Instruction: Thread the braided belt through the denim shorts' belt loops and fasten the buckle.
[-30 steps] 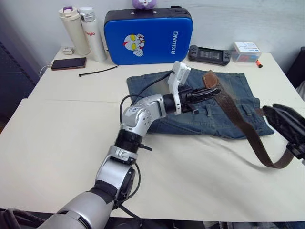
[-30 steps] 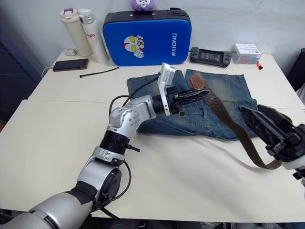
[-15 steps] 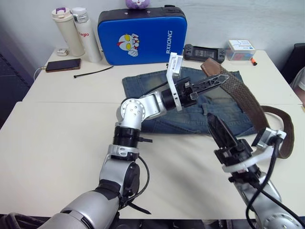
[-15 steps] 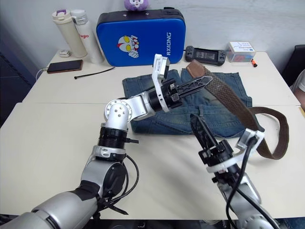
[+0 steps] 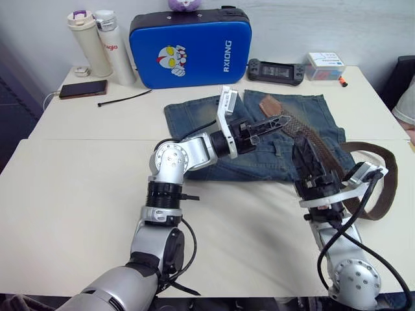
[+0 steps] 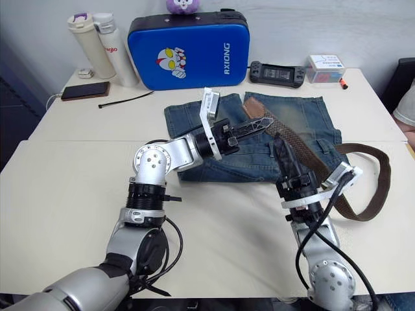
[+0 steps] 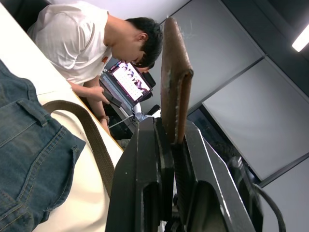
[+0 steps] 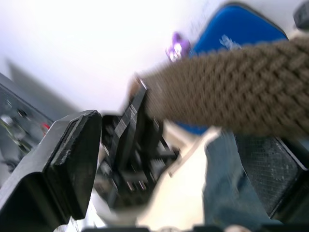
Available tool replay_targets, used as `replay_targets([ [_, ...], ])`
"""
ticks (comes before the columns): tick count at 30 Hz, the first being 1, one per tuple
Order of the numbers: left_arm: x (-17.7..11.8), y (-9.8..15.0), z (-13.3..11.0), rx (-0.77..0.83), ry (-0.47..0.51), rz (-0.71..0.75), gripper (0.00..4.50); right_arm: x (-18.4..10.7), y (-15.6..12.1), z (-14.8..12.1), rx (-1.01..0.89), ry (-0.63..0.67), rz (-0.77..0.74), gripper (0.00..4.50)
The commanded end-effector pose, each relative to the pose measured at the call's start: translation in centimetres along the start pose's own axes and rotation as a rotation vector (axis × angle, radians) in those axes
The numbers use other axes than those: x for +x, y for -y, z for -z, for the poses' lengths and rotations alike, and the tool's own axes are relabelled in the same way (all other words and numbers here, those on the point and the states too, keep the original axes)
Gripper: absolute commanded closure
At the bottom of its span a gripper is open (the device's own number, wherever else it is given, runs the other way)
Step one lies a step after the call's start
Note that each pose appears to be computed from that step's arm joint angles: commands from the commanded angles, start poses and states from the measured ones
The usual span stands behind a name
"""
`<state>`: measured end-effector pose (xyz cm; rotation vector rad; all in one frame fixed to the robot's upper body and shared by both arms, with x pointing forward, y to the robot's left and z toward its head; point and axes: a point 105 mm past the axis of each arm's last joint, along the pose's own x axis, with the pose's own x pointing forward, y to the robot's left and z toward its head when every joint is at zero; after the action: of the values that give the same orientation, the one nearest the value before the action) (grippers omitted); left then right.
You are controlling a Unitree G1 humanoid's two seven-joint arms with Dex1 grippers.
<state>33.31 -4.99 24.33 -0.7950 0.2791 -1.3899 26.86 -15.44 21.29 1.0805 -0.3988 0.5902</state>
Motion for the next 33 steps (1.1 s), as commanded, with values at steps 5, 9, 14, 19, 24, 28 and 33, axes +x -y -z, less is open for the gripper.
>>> replay_targets([
  [5, 0.1, 0.4, 0.0, 0.039, -0.017, -0.007, 4.5, 0.5, -0.9, -0.5, -0.008, 0.038, -0.061, 0.28],
  [9, 0.2, 0.2, 0.2, 0.038, -0.023, -0.015, 4.5, 0.7, -1.0, -0.6, -0.004, 0.042, -0.069, 1.76],
  [14, 0.0, 0.3, 0.5, 0.035, -0.039, 0.004, 4.5, 0.9, -0.6, -0.7, -0.01, 0.055, -0.047, 4.15],
  [19, -0.4, 0.0, -0.2, 0.044, -0.002, -0.002, 3.59, 1.2, 0.2, -1.8, -0.07, 0.067, -0.018, 4.5],
  [24, 0.9, 0.5, 0.4, 0.22, -0.069, 0.03, 1.52, 0.8, -0.5, -6.7, -0.165, 0.143, -0.006, 4.5],
  [28, 4.3, 1.2, 6.1, 0.496, -0.323, 0.155, 0.05, 0.3, -1.3, -10.5, -0.261, 0.163, 0.028, 4.5],
  [33, 6.4, -1.5, 9.6, 0.903, -0.526, 0.125, 0.05, -2.0, -3.8, -13.4, -0.442, 0.013, 0.084, 4.5],
])
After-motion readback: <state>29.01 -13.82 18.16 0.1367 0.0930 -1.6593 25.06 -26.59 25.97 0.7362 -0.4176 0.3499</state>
